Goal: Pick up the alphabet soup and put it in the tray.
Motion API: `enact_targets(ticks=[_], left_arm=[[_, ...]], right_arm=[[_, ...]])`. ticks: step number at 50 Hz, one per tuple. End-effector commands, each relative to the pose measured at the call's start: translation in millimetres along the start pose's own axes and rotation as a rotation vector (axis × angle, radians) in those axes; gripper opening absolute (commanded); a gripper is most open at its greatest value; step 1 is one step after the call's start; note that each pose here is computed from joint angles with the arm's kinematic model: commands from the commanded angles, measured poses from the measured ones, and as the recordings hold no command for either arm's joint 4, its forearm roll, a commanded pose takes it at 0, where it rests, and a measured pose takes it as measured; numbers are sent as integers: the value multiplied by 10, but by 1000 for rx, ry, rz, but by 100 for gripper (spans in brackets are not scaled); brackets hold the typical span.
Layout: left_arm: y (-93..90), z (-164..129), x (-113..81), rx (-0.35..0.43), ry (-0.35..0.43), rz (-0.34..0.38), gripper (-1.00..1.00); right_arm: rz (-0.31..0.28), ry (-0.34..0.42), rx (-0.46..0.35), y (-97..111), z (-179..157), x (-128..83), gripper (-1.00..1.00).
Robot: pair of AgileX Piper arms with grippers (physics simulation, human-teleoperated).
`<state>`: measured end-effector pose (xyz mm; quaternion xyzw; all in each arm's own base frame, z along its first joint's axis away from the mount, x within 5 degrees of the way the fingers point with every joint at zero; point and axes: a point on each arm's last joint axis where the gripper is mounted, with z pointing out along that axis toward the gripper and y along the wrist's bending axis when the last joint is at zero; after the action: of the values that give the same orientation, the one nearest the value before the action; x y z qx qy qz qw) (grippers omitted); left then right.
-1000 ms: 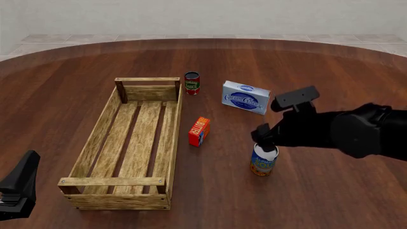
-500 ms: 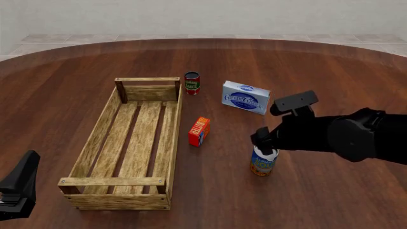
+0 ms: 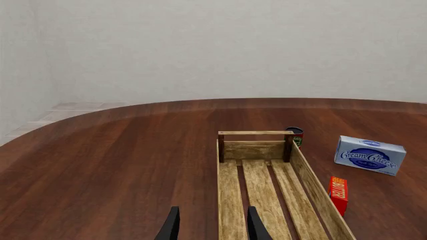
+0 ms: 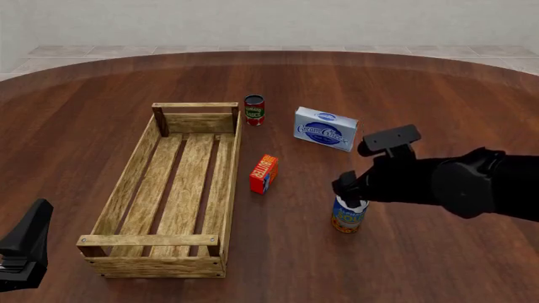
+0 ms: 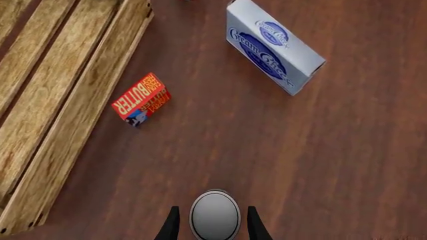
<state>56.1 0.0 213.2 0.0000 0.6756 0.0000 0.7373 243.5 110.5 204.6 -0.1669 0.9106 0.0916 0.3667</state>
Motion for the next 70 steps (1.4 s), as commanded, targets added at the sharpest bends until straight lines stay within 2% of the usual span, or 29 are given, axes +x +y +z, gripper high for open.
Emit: enact_targets(ticks=[1,70], left_arm=[[0,0,0,0,0,0,100],[0,0,0,0,0,0,100]], right_arm=[[7,3,2,-8,23,23,100],[43,20,6,-25,181,123,100]])
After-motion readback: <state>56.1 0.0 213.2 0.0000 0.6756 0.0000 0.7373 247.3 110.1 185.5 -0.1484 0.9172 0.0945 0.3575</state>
